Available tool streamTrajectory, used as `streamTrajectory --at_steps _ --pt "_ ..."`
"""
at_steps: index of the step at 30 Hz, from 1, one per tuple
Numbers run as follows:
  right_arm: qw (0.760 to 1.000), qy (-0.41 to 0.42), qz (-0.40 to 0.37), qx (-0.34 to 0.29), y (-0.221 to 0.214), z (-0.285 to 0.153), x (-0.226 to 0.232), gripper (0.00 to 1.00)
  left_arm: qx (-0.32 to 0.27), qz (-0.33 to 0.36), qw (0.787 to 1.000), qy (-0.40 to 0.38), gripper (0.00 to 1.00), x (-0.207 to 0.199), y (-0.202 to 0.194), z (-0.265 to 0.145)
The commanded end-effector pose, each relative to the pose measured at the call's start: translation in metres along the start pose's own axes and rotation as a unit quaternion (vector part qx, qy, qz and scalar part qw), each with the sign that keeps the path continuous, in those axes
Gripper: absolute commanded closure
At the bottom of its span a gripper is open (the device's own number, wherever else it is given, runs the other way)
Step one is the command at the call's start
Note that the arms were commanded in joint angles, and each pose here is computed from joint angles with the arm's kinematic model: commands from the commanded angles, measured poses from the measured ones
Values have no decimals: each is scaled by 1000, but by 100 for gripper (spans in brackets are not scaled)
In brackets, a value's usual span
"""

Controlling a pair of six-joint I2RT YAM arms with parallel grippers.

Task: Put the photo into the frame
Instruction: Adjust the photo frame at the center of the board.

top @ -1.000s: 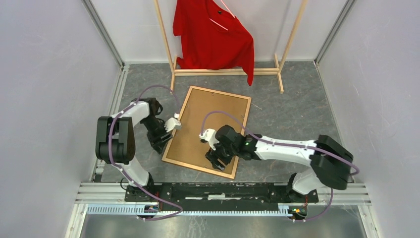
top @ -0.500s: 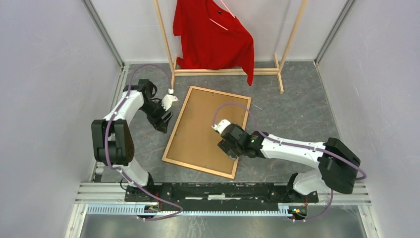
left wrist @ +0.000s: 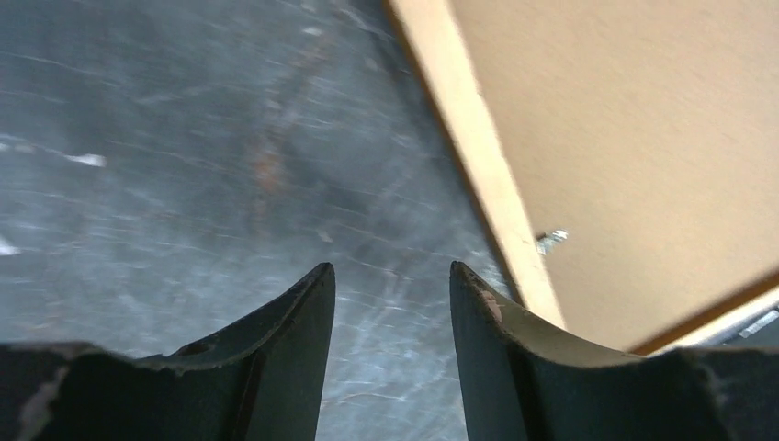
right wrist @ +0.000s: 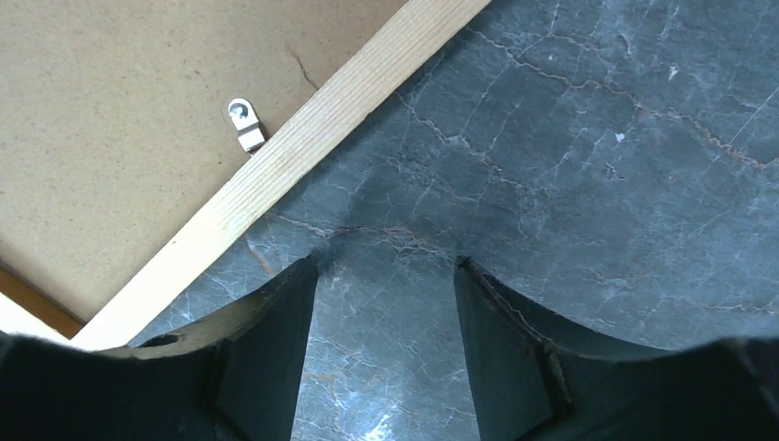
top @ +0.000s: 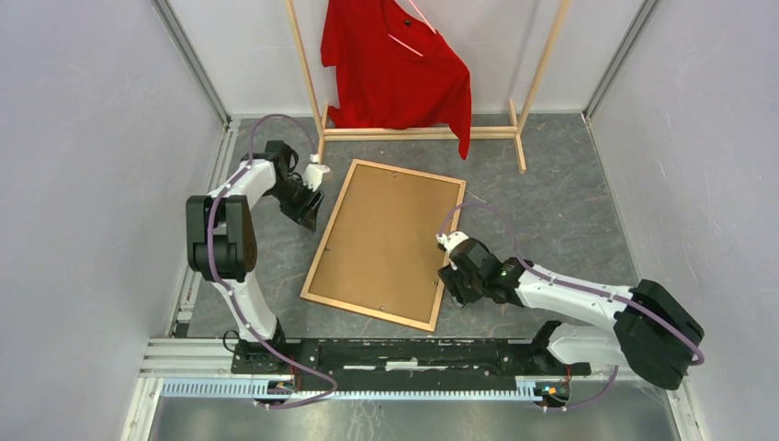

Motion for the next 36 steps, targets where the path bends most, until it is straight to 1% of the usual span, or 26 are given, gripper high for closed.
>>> streamTrajectory --at_steps 1,3,5,12,17,21,24,28,31,33,36 --pt "999 32 12 -2 -21 4 16 37 -41 -8 997 71 44 23 38 0" --pt "999 42 -6 -5 -29 7 26 38 -34 -2 997 64 44 19 44 10" --pt "998 55 -25 -14 -27 9 38 38 -26 3 998 54 44 14 49 20" --pt "988 103 -86 -70 12 15 88 39 7 33 999 26 44 -14 75 56" --pt "972 159 -128 -113 44 19 127 39 22 73 997 -5 44 -42 96 72" --pt "957 177 -191 -125 71 25 157 39 26 114 992 -40 44 -73 111 78" --pt "950 180 -216 -135 87 33 167 38 22 140 988 -63 44 -90 123 78" --pt "944 175 -246 -136 111 46 180 38 5 165 983 -75 43 -102 140 66" --pt "942 173 -248 -145 123 48 181 38 4 185 981 -57 40 -100 144 49" --pt "941 185 -244 -147 127 47 179 38 -6 194 980 -37 37 -96 146 32" --pt "935 210 -239 -155 135 34 166 34 -38 198 979 3 27 -87 152 -5"
Point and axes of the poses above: each gripper's point midway between its finger pads, its own z axis out along the fingers, its own x axis along the line the jaws close on, y = z × x, the point moved 5 cm from there along -z, back along the fingers, and after that the axes turned 12 degrees about -z, right-handed, at the moved point
